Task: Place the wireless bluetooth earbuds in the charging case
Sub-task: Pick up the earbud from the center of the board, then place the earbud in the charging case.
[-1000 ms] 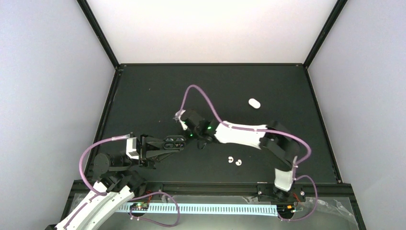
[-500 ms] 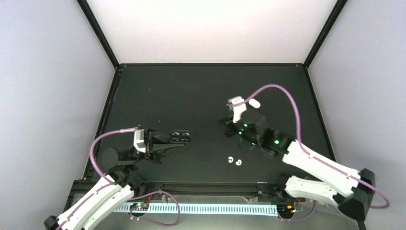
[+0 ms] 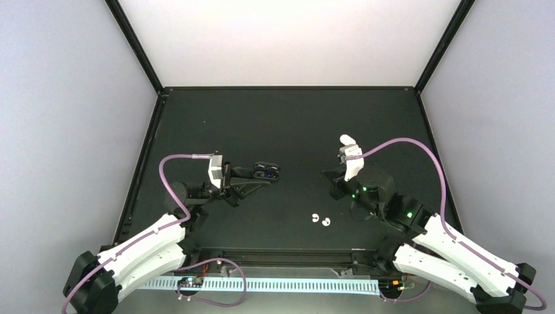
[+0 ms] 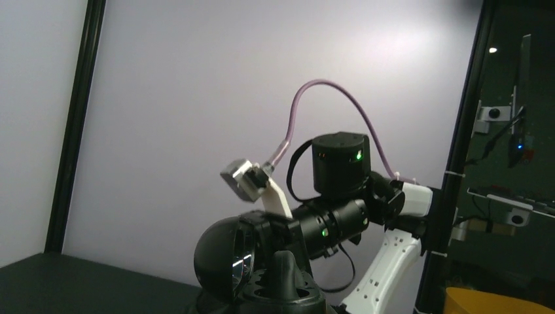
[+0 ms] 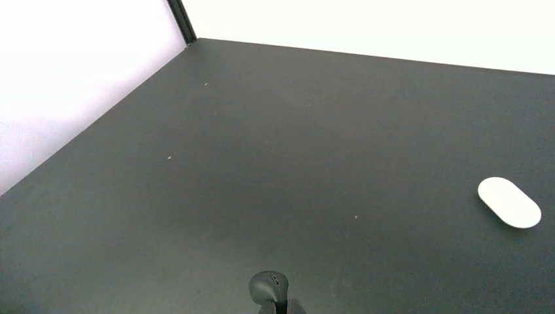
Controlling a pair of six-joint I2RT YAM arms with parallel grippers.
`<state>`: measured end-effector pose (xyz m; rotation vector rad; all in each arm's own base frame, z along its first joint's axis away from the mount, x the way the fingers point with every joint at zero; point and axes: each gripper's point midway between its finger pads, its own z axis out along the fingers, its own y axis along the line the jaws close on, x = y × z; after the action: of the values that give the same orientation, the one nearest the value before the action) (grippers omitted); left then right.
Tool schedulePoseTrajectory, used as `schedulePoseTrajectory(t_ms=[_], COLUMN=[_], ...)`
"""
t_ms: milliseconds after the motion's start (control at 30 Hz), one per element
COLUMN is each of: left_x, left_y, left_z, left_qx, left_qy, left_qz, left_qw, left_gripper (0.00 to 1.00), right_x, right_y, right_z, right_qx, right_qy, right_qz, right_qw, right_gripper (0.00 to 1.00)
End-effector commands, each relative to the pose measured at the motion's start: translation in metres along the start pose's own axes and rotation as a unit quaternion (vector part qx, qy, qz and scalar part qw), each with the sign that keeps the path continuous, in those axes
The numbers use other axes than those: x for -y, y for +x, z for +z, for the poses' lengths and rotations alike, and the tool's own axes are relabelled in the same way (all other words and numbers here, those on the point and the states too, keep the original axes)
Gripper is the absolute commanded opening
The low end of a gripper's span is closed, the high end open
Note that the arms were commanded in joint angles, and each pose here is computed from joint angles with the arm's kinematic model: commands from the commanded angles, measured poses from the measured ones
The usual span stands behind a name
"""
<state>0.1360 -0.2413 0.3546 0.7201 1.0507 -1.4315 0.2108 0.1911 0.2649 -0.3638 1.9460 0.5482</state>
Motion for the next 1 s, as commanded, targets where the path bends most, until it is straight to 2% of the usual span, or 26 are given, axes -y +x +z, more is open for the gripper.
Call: schedulePoseTrajectory(t_ms=[0,200,533,733,833,967], left_x=[0.029,0.036,0.044,0.048,0.055,0.059], left_y=[-0.044,-0.042,-0.031,-0.024,-0.024,-0.025], left_z=[0.012,0.017,0.014,0.016,0.016,0.018], left_qx=[0.049,0.029,0.005,-0.011,-0.017,-0.03], left_qy=[0.064,0.081,0.08,0.095,0.113,0.125], left_qz=[0.043,0.028,0.032,0.043,0.056,0.066], left_qw=[0.996,0.996,0.996,0.995,0.992,0.989], left_gripper=[0.02,0.01,0.02,0.02,0.01,0.02], right_x=[-0.007,-0.023,-0.032,-0.05,-0.073,-0.096], right_y=[-0.011,-0.04,-0.075,-0.069,-0.072,-0.07], right_z=[-0.013,-0.039,-0.086,-0.093,-0.107,-0.114], right_qx=[0.016,0.072,0.148,0.127,0.126,0.094], right_qy=[-0.027,-0.083,-0.126,-0.169,-0.236,-0.295], right_qz=[0.006,-0.013,-0.064,-0.128,-0.151,-0.185], right_qw=[0.999,0.994,0.979,0.969,0.952,0.933], right_gripper=[0.01,0.01,0.01,0.01,0.01,0.01])
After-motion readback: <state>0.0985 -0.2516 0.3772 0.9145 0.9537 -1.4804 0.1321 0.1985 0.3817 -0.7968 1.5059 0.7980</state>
